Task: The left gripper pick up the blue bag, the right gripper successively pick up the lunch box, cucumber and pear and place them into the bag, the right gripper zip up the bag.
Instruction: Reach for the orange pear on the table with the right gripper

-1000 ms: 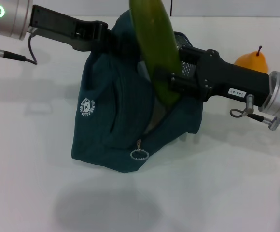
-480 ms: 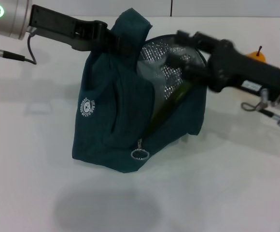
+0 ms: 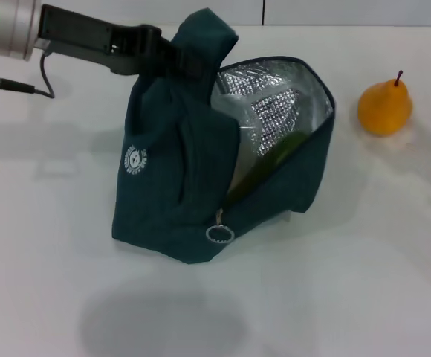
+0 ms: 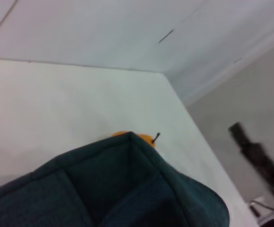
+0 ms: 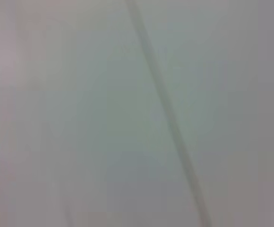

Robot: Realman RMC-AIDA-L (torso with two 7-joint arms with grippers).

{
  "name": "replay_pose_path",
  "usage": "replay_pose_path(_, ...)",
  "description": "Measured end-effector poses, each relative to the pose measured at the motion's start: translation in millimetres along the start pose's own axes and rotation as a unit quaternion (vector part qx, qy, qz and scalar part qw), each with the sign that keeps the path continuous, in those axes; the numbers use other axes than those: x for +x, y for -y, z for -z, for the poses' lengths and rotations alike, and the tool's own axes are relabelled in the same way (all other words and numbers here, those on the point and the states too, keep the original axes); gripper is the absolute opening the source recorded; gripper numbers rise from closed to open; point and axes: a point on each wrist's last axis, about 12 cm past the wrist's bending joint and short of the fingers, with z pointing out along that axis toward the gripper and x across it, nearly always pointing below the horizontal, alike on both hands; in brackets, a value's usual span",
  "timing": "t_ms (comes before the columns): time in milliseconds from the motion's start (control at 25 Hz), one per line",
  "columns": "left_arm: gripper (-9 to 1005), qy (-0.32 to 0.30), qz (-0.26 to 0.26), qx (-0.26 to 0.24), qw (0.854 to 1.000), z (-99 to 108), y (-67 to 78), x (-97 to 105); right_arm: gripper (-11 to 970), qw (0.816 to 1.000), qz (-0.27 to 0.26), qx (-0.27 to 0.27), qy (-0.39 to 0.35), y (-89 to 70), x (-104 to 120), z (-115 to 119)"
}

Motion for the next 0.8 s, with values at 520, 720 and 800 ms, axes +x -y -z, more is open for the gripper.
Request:
replay_pose_path(520, 40, 0.003, 0.007, 0.019, 1.000, -7.1, 2.8, 1.9, 660, 0.991, 0.014, 0.076, -0.110, 19.3, 21.7, -28.5)
replay_pose_path(720, 40, 0.002, 0.005, 0.018, 1.000, -7.2, 2.3, 2.5, 658, 0.986, 0.030, 0.081, -0.139, 21.4, 22.9, -57.7)
replay_pose_path(800, 40, 0.002, 0.005, 0.018, 1.000, -7.3, 2.2, 2.7, 658, 0.985, 0.034, 0.082, -0.150, 21.2, 24.5, -67.4)
